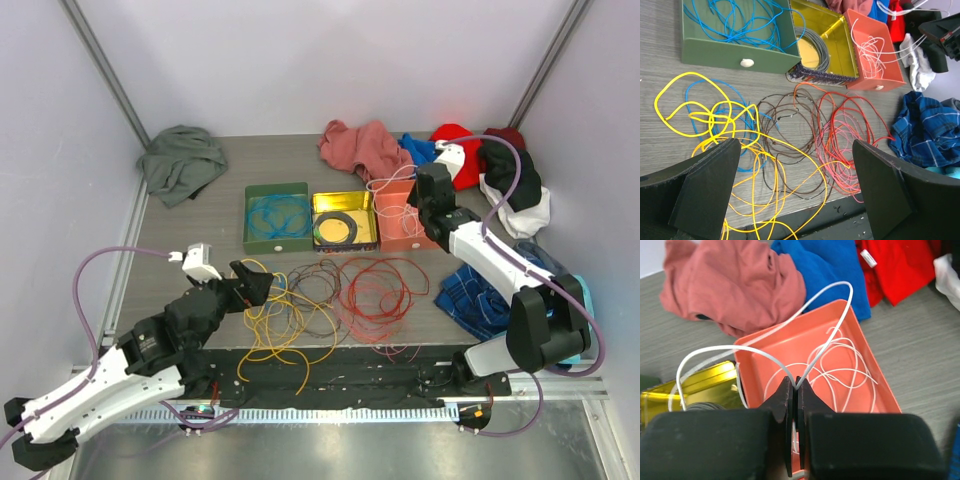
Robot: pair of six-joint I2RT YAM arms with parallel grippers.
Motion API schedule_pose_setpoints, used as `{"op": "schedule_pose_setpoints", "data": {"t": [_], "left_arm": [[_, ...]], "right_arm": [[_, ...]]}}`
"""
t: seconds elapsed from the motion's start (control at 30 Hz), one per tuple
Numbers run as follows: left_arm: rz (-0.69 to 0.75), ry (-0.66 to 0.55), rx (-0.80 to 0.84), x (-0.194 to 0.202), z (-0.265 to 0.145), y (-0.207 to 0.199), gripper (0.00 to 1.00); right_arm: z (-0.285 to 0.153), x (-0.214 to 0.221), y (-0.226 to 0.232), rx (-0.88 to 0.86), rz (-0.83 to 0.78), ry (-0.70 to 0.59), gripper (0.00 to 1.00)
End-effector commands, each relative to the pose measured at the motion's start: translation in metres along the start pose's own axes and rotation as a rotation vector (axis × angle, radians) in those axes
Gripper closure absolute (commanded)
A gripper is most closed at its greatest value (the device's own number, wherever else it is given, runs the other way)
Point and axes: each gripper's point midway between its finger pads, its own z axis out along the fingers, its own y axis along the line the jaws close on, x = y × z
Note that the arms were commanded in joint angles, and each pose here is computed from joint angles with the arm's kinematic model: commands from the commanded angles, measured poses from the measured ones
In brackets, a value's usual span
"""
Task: Untangle the cables
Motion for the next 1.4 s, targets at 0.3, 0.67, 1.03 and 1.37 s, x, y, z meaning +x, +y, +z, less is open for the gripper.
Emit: {"op": "schedule_pose_setpoints", "data": {"t": [0.3, 0.67, 1.03, 1.37], "left_arm": [[-0.001, 0.032, 0.0, 0.011, 0.012, -0.007, 0.0], [-0.014, 0.009, -0.004, 0.009, 0.007, 0.002, 0.0], [0.003, 0.045, -0.01, 0.017, 0.011, -0.001, 0.0], [0.003, 0.058, 0.005, 0.023, 0.017, -0.006, 0.0]], "right_arm": [[0.015, 0.031, -0.049, 0.233, -0.043, 0.07, 0.99], [0.007, 0.025, -0.076, 0.303, -0.008, 0.033, 0.99], [0.016, 0.038, -0.061, 0.234, -0.033, 0.102, 0.83], [0.013, 0.027, -0.039, 0.184, -0.08, 0.117, 0.5]]}}
